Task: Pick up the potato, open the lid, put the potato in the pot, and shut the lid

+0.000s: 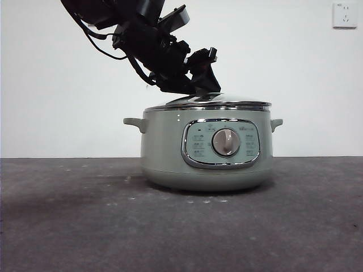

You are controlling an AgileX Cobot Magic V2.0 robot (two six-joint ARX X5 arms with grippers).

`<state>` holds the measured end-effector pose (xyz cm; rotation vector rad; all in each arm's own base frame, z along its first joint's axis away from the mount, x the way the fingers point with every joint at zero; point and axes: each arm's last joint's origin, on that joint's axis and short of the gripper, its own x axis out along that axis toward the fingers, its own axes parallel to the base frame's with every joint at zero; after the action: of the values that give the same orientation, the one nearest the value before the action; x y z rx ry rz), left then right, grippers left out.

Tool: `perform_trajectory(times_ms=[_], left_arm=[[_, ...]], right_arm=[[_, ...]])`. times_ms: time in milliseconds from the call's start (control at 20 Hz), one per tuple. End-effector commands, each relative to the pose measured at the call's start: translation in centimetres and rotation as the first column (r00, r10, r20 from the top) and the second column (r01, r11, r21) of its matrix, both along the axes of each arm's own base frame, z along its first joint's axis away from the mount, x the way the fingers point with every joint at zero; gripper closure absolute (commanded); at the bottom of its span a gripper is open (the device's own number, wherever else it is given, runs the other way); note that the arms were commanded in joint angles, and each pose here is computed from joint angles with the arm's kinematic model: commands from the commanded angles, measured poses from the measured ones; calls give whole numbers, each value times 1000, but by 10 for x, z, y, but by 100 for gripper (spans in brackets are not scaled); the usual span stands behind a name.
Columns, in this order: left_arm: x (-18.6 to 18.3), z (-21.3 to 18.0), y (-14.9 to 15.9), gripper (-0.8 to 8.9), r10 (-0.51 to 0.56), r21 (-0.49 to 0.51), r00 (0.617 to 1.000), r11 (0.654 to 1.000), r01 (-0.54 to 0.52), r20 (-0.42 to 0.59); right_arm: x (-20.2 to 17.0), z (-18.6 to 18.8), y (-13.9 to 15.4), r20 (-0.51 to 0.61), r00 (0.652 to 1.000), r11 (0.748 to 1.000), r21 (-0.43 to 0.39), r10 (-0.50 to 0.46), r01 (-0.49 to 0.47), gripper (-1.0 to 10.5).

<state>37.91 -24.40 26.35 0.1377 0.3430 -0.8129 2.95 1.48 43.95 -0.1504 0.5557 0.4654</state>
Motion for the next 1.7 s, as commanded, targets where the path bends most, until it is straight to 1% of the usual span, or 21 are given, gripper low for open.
perform_trajectory(times_ms=[50, 350, 450, 550, 900, 950, 1000, 1050, 1100, 1150, 1400, 1600, 1700], left_arm=[[-3, -11, -3, 821, -12, 30, 997, 999, 14, -73], [-5, -16, 0, 805, -12, 71, 993, 997, 21, -117], [-5, -17, 0, 821, -9, 110, 996, 994, 19, -91], [-4, -18, 1, 821, 31, 142, 997, 990, -20, -71], [-3, -18, 3, 812, 27, 152, 998, 988, -17, -65], [-3, -17, 3, 773, 26, 150, 998, 989, -17, -62], [-2, -17, 3, 675, 26, 148, 998, 989, -17, -60], [-2, -17, 3, 535, 26, 147, 998, 989, -17, -59], [-2, -16, 3, 430, 27, 146, 998, 989, -18, -57], [-2, -14, 3, 405, 27, 142, 998, 990, -19, -52], [-1, 10, 4, 404, 28, 117, 1000, 993, -27, -13], [-3, 42, 6, 404, 30, 151, 997, 988, -20, -65], [-11, 65, 10, 404, 30, 152, 997, 988, -20, -68]], right_arm=[[-1, -4, -1, -25, 1000, 1000, -16, -15, 15, 509], [-1, -4, -1, -22, 1000, 1000, -22, -22, 22, 509], [-1, -4, -1, -23, 999, 1000, -20, -23, 23, 509], [-1, -4, -1, -23, 999, 1000, -20, -24, 24, 509], [-1, -4, -1, -23, 999, 1000, -20, -24, 24, 509], [-1, -4, -1, -23, 999, 1000, -20, -24, 24, 509], [-1, -4, -1, -22, 999, 1000, -20, -24, 24, 509], [-1, -4, -1, -23, 999, 1000, -20, -24, 24, 509], [-1, -4, -1, -23, 999, 999, -20, -25, 24, 509], [-1, -4, -1, -23, 999, 999, -21, -25, 24, 509], [-1, -4, -1, -23, 999, 999, -20, -25, 24, 509], [-1, -4, -1, -23, 999, 999, -21, -25, 24, 509], [-1, -4, -1, -21, 999, 999, -23, -30, 29, 509]])
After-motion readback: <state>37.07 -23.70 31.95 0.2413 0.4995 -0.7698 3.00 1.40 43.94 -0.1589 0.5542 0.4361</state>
